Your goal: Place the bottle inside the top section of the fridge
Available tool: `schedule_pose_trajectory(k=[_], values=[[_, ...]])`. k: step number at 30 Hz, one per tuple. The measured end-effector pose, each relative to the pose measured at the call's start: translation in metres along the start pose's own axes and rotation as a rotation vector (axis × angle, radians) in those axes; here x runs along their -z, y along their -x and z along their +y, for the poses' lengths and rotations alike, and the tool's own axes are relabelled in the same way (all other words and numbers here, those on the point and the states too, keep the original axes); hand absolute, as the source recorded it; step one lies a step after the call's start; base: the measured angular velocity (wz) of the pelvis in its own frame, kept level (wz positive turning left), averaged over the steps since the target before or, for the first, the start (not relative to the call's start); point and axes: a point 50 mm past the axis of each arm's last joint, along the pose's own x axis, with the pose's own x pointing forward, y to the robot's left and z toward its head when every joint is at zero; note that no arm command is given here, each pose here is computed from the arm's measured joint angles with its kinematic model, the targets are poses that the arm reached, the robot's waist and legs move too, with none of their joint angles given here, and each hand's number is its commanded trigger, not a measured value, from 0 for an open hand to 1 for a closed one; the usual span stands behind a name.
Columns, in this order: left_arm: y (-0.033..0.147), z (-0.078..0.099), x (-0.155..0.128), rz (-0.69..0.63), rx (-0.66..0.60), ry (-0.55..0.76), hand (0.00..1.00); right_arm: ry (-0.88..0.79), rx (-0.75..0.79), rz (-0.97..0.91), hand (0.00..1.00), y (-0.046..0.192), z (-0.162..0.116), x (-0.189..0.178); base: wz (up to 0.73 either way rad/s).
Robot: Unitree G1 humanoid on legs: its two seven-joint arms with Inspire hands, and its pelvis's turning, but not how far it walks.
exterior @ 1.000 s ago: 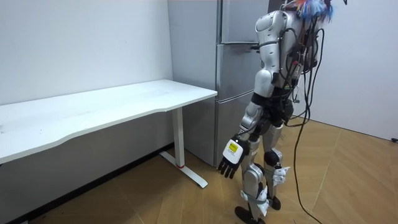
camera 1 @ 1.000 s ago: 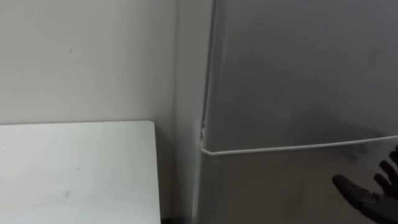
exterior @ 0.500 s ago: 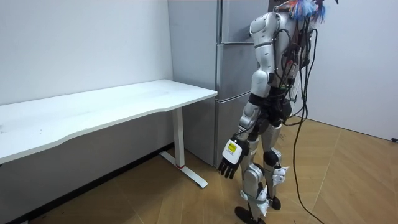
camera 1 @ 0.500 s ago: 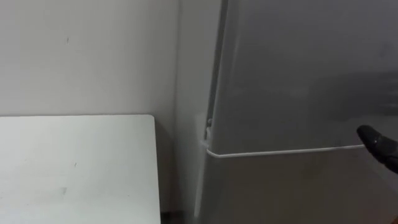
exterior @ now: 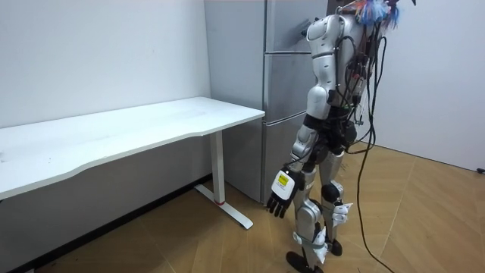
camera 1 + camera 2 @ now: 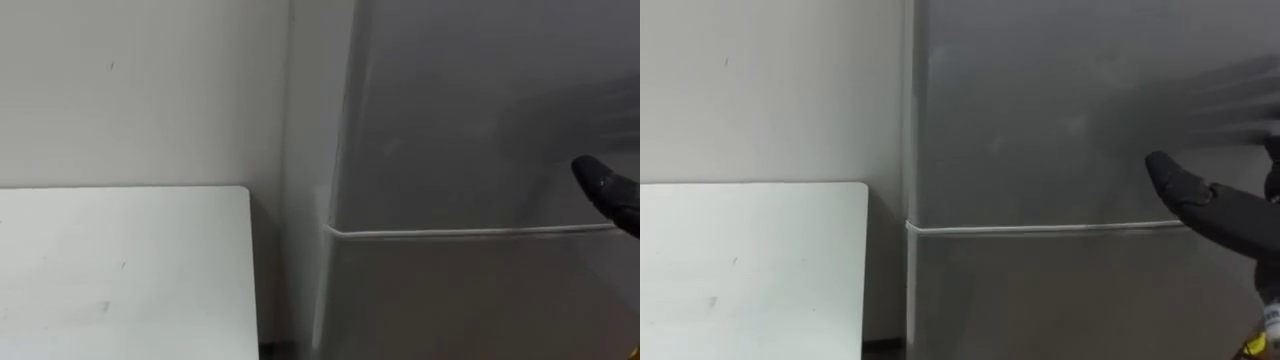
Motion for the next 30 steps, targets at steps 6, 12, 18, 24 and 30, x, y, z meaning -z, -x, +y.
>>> schedule_pose_trajectory(k=[6, 12, 18, 24, 30], values=[[-0.001, -0.001, -0.004, 0.008, 0.015, -0.027, 0.0, 0.013, 0.012, 0.008, 0.0, -0.006, 0.004, 0.007, 0.01], [-0.001, 0.0, -0.011, -0.007, 0.023, -0.045, 0.0, 0.079, 0.04, -0.004, 0.0, -0.008, 0.001, 0.016, 0.04], [-0.001, 0.003, -0.02, -0.051, 0.011, -0.082, 0.0, 0.092, 0.056, 0.016, 0.0, -0.016, 0.001, 0.028, 0.01], [-0.001, 0.004, -0.024, -0.061, 0.008, -0.088, 0.0, 0.089, 0.068, 0.025, 0.0, -0.019, 0.002, 0.03, 0.0], [-0.001, 0.003, -0.024, -0.065, 0.011, -0.087, 0.0, 0.084, 0.073, 0.015, 0.0, -0.019, 0.002, 0.028, 0.02]])
